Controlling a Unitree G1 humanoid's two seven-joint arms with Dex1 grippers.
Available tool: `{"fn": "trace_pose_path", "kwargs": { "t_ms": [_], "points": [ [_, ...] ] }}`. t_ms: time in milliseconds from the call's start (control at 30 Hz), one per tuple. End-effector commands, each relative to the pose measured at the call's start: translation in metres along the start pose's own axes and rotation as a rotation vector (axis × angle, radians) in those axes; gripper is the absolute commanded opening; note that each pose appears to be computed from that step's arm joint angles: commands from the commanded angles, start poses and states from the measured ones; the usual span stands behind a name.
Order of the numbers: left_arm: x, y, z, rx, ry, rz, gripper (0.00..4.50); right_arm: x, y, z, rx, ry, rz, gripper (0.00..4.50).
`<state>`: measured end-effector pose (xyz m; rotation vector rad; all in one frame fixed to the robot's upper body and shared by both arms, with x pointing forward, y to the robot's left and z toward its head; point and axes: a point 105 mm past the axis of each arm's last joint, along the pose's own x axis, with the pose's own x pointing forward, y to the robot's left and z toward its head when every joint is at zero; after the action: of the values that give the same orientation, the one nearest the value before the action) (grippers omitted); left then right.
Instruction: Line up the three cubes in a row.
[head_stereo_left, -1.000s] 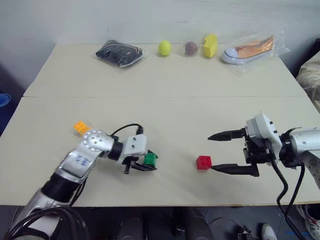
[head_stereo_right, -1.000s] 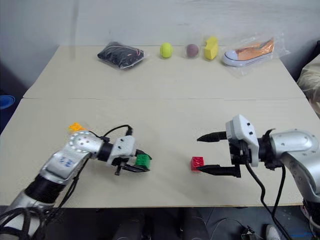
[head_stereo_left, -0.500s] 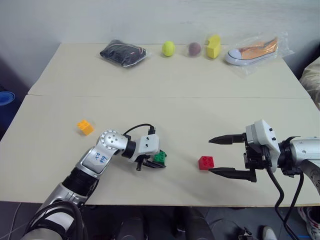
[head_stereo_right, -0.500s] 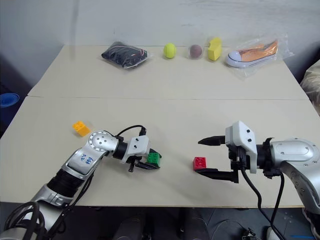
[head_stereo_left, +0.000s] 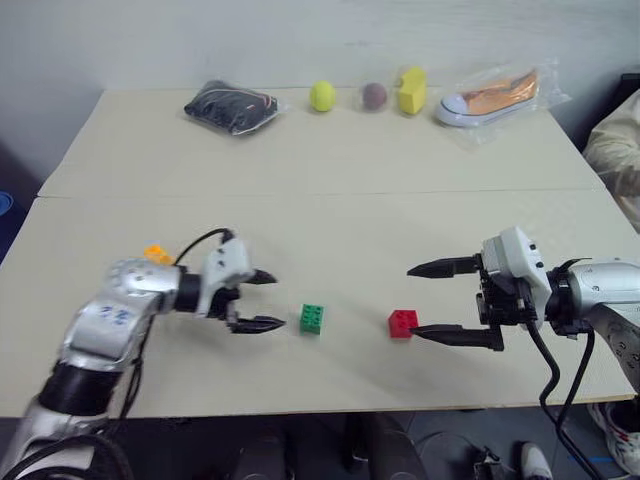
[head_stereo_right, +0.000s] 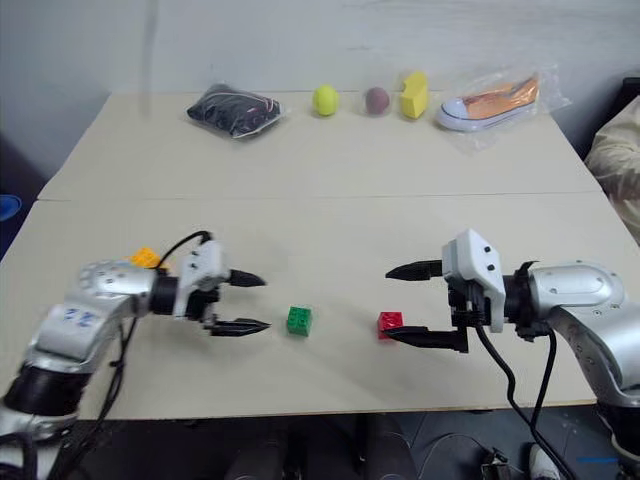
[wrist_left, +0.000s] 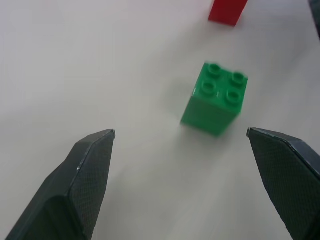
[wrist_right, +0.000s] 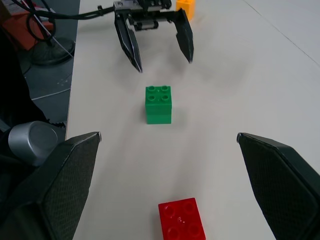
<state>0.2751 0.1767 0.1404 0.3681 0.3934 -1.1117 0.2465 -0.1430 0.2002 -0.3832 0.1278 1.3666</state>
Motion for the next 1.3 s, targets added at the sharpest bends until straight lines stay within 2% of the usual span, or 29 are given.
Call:
{"fn": "trace_pose_path", "kwargs": {
  "t_ms": [33, 233, 300, 400, 533, 800, 1033, 1167, 1300],
  "points": [
    [-0.056, 0.012, -0.018, -0.107, -0.018, 0.277, 4.46, 0.003, -0.003, 0.012, -0.05, -0.033, 0.035, 4.5],
    [-0.126, 0.007, -0.079, -0.311, -0.008, 0.677, 4.46, 0.009, -0.012, 0.029, -0.044, -0.1, 0.088, 4.5],
    [-0.138, 0.005, -0.089, -0.336, -0.01, 0.747, 4.46, 0.009, -0.014, 0.034, -0.016, -0.125, 0.097, 4.5],
    [-0.14, 0.008, -0.09, -0.329, -0.021, 0.767, 4.46, 0.009, -0.014, 0.035, -0.008, -0.123, 0.115, 4.5],
    [-0.128, 0.035, -0.073, -0.26, -0.037, 0.727, 4.46, 0.008, -0.014, 0.034, -0.009, -0.116, 0.117, 4.5],
    [-0.108, 0.091, -0.062, -0.208, -0.005, 0.695, 4.46, 0.008, -0.01, 0.035, -0.001, -0.128, 0.105, 4.5],
    [-0.087, 0.123, -0.056, -0.191, 0.007, 0.682, 4.46, 0.008, -0.007, 0.035, 0.012, -0.142, 0.093, 4.5],
    [-0.082, 0.128, -0.06, -0.185, 0.038, 0.655, 4.46, 0.006, -0.009, 0.032, -0.002, -0.131, 0.055, 4.5],
    [-0.076, 0.123, -0.059, -0.177, 0.027, 0.586, 3.59, 0.006, -0.009, 0.033, 0.002, -0.134, 0.049, 4.5]
  ]
}}
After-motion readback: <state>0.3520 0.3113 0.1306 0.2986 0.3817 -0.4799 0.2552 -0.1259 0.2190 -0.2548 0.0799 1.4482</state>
